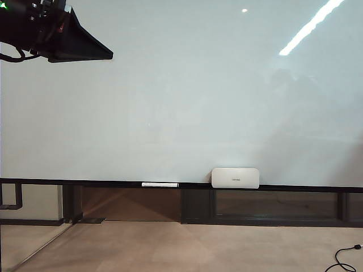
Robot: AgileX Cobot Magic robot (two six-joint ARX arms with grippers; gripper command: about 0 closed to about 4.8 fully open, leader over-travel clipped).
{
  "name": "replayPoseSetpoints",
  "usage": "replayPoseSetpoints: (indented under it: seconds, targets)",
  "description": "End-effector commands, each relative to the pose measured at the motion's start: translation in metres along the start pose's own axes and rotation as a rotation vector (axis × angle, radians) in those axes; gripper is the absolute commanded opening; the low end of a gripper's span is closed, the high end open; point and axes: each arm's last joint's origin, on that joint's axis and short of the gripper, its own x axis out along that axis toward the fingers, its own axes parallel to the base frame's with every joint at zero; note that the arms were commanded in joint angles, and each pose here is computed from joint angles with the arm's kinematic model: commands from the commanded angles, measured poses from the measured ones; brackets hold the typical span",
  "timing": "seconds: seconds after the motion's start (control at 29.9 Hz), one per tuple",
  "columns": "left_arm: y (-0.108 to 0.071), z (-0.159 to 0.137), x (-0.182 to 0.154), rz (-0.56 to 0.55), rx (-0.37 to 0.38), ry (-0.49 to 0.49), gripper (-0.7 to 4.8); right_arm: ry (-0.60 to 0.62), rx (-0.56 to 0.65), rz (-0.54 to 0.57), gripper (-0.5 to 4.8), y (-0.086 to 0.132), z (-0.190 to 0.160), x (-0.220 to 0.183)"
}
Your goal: Reach to the right to find the marker pen, pick it up, and write the number 10 on the whiteboard.
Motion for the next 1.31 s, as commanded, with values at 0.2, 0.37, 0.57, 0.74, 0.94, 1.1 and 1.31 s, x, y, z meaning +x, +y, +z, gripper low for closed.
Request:
replayPoseSetpoints:
  seconds: [0.2, 0.37, 0.57, 0.74, 0.94, 1.1, 1.31]
  targets:
    - [0.000, 0.004, 0.000, 0.002, 0.017, -0.021, -0.06, 0.009, 0.006, 0.005, 2.12, 0.001, -0.007, 0.004]
    - [0.000, 0.005, 0.000, 0.004, 0.021, -0.025, -0.06, -0.005, -0.001, 0.005, 2.12, 0.001, -0.003, 0.005]
    - [0.001, 0.005, 0.000, 0.018, 0.022, -0.024, -0.06, -0.018, -0.006, 0.005, 2.11, 0.000, 0.002, 0.007]
    - [0.001, 0.005, 0.000, 0.018, 0.024, -0.025, -0.06, -0.020, -0.007, 0.005, 2.11, 0.000, -0.003, 0.008]
    - [0.001, 0.005, 0.000, 0.018, 0.025, -0.025, -0.06, -0.040, 0.008, 0.015, 2.12, 0.006, -0.011, 0.011]
    - [0.001, 0.005, 0.000, 0.018, 0.025, -0.025, -0.06, -0.057, 0.001, 0.007, 2.11, 0.009, -0.009, 0.012]
    - [0.001, 0.005, 0.000, 0.018, 0.024, -0.024, -0.06, -0.050, 0.004, -0.017, 2.10, 0.006, -0.009, 0.015]
